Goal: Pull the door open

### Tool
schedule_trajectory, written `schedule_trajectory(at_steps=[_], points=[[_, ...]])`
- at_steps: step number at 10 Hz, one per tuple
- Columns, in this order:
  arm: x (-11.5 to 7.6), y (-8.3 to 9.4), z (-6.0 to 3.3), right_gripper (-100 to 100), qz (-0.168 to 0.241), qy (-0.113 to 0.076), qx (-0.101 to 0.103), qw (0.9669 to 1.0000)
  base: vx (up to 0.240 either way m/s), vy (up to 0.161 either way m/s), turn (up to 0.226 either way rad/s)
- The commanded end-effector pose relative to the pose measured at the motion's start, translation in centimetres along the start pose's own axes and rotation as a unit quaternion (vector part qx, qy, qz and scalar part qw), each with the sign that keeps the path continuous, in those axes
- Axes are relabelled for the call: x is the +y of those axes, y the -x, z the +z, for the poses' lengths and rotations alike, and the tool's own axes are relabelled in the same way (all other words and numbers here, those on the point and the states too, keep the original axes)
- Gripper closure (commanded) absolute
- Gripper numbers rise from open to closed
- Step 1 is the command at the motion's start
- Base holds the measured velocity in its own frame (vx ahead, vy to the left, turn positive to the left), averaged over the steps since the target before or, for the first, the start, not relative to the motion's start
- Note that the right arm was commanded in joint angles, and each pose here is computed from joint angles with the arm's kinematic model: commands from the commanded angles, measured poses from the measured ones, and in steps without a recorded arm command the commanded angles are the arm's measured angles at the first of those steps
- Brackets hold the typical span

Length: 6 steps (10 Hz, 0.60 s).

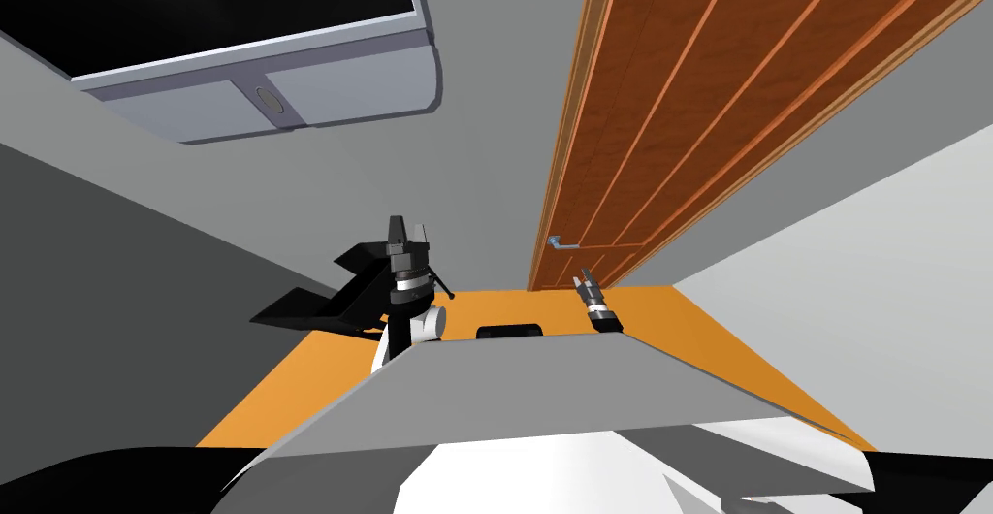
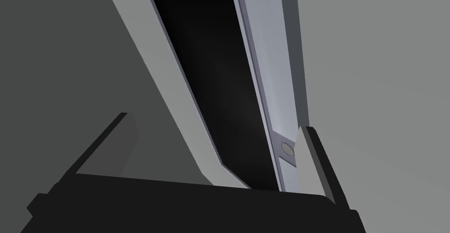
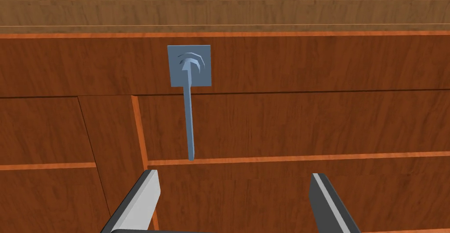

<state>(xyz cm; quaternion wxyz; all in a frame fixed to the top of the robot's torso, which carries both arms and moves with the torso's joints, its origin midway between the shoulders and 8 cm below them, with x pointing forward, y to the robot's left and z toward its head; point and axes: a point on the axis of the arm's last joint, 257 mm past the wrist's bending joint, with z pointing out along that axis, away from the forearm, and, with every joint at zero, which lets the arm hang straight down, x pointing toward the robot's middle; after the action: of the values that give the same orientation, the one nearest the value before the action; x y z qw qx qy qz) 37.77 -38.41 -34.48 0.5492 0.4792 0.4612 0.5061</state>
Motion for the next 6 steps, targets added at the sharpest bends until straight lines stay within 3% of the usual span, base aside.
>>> schedule_trajectory(at_steps=[1, 6], points=[[-1.0, 0.7, -0.72, -100, 0.002, -0.013, -0.004, 0.9999, 0.086, -0.030, 0.103], [-3.9, 3.0, -2.37, -100, 0.008, -0.050, -0.018, 0.9986, 0.100, -0.038, 0.093]])
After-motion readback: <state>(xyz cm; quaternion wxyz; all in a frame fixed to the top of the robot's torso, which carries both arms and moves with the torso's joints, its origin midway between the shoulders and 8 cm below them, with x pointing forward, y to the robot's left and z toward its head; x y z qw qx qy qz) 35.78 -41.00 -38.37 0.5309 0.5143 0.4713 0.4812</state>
